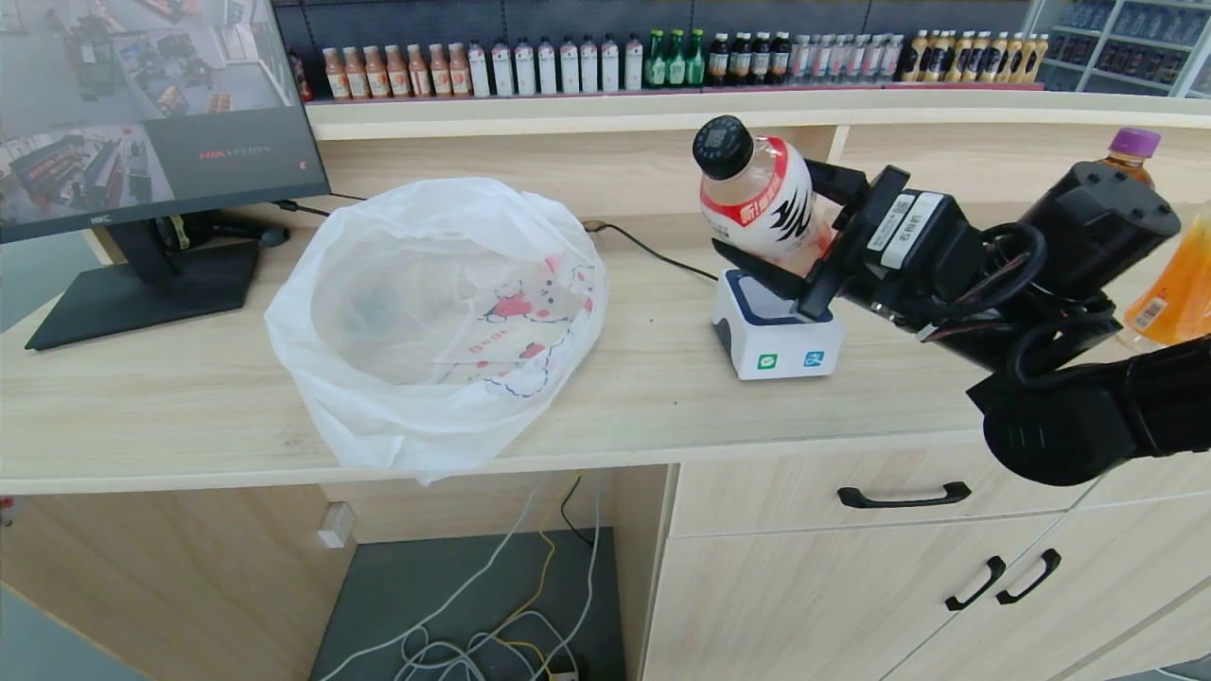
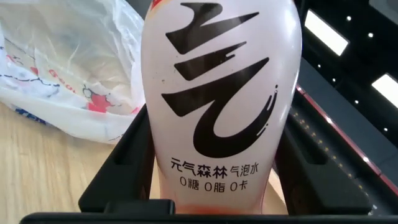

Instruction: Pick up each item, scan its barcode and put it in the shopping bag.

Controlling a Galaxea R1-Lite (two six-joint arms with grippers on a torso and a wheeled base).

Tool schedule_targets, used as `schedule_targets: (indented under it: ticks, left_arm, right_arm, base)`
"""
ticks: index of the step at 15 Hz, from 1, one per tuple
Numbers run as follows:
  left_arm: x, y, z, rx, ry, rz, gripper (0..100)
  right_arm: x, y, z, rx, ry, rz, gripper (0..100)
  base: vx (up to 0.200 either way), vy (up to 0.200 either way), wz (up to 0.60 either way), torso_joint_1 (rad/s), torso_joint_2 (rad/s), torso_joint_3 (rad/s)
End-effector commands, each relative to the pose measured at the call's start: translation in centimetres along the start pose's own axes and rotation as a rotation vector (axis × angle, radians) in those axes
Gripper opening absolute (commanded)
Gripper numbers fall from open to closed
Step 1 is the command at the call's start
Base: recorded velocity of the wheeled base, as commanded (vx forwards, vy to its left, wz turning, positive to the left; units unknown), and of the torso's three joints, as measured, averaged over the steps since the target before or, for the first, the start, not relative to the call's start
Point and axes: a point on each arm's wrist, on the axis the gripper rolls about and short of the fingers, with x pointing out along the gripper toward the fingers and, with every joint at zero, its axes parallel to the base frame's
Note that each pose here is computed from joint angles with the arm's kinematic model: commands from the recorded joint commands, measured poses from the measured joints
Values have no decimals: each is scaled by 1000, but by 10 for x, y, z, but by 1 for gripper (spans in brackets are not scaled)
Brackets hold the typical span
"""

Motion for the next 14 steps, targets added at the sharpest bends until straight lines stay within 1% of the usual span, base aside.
schedule_targets:
  ticks: [1, 2, 3, 5, 10, 14]
  left_arm:
    - [0, 0, 0, 0, 0, 0, 100]
    - [0, 0, 0, 0, 0, 0, 100]
    - [0, 0, 0, 0, 0, 1, 100]
    - [0, 0, 0, 0, 0, 0, 100]
    - [0, 0, 0, 0, 0, 0, 100]
    - [0, 0, 0, 0, 0, 0, 100]
  right_arm:
    - [5, 6, -11, 4, -5, 19, 0]
    - [6, 5, -11, -2, -15, 23, 0]
    - [8, 6, -13, -18, -45, 47, 0]
    - [4, 6, -20, -34, -54, 75, 0]
    - [-11, -3, -36, -57, -21, 80, 0]
    - [-11, 5, -44, -38, -14, 98, 0]
  base:
    - [0, 0, 0, 0, 0, 0]
    - [0, 0, 0, 0, 0, 0]
    - [0, 0, 0, 0, 0, 0]
    - [0, 0, 0, 0, 0, 0]
    - [0, 0, 0, 0, 0, 0]
    - [0, 0, 0, 0, 0, 0]
